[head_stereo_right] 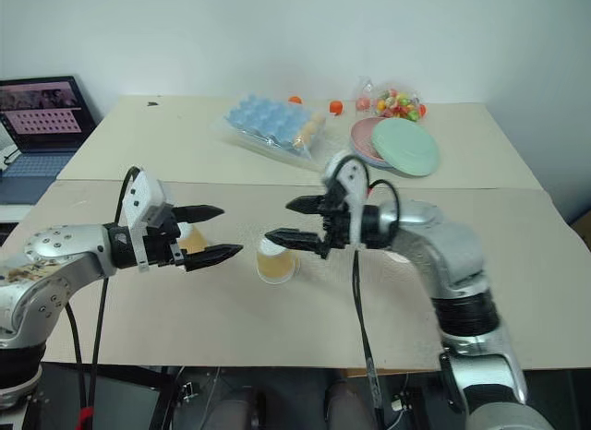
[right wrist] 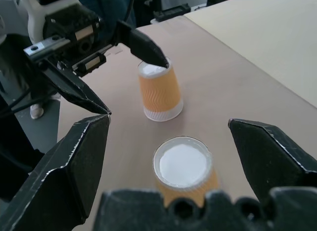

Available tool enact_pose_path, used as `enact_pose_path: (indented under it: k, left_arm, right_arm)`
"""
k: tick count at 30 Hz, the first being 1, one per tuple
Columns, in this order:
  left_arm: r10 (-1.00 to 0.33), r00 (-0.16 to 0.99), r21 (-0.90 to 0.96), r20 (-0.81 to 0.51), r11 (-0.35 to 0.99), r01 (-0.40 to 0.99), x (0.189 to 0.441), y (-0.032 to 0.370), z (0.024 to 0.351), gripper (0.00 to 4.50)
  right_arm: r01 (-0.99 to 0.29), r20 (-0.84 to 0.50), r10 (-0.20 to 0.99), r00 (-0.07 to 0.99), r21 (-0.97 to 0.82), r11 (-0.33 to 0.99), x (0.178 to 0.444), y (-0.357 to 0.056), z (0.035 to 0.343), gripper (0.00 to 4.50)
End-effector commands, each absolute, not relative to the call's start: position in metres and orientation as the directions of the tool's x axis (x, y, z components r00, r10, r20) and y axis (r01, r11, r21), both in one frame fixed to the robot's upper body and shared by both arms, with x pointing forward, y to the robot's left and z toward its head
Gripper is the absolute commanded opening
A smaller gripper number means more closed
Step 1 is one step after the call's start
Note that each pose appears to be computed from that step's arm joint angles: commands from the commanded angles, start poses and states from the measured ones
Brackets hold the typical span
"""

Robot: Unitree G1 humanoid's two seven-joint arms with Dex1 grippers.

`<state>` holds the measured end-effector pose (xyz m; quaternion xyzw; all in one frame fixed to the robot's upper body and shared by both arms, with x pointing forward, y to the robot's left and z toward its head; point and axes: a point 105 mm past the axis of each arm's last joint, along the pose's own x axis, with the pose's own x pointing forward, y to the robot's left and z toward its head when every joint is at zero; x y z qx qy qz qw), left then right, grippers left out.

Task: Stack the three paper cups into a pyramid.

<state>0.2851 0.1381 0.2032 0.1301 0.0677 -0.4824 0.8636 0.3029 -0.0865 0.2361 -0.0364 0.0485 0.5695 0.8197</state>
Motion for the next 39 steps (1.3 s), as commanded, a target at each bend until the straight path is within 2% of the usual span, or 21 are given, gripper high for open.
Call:
enact_pose_path:
  k: [1,5,8,10,15,26,39]
  left_arm:
    - [-0.840,0.494,0.195,-0.225,0.458,0.868,0.283,0.132,0.213,4.50]
    - [-0.856,0.471,0.185,-0.215,0.437,0.880,0.285,0.128,0.217,4.50]
    - [-0.866,0.453,0.181,-0.211,0.420,0.889,0.289,0.125,0.219,4.50]
    - [-0.873,0.440,0.179,-0.211,0.408,0.895,0.291,0.122,0.219,4.50]
    - [-0.887,0.413,0.173,-0.207,0.383,0.908,0.294,0.115,0.220,4.50]
    - [-0.889,0.409,0.185,-0.206,0.375,0.908,0.292,0.114,0.226,4.50]
    - [-0.872,0.442,0.194,-0.210,0.406,0.893,0.287,0.121,0.227,4.50]
  right_arm:
    - [-0.880,-0.114,0.873,0.475,-0.075,0.469,0.296,-0.125,0.256,4.47]
    - [-0.721,-0.159,0.703,0.693,-0.134,0.680,0.298,-0.176,0.249,4.47]
    - [-0.517,-0.182,0.490,0.853,-0.155,0.842,0.293,-0.229,0.231,4.47]
    - [-0.424,-0.185,0.395,0.900,-0.158,0.892,0.287,-0.252,0.219,4.47]
    - [-0.334,-0.195,0.306,0.932,-0.134,0.933,0.278,-0.275,0.189,4.47]
    - [-0.346,-0.166,0.325,0.931,-0.122,0.930,0.309,-0.271,0.155,4.47]
    - [-0.426,-0.156,0.404,0.902,-0.161,0.890,0.340,-0.256,0.162,4.47]
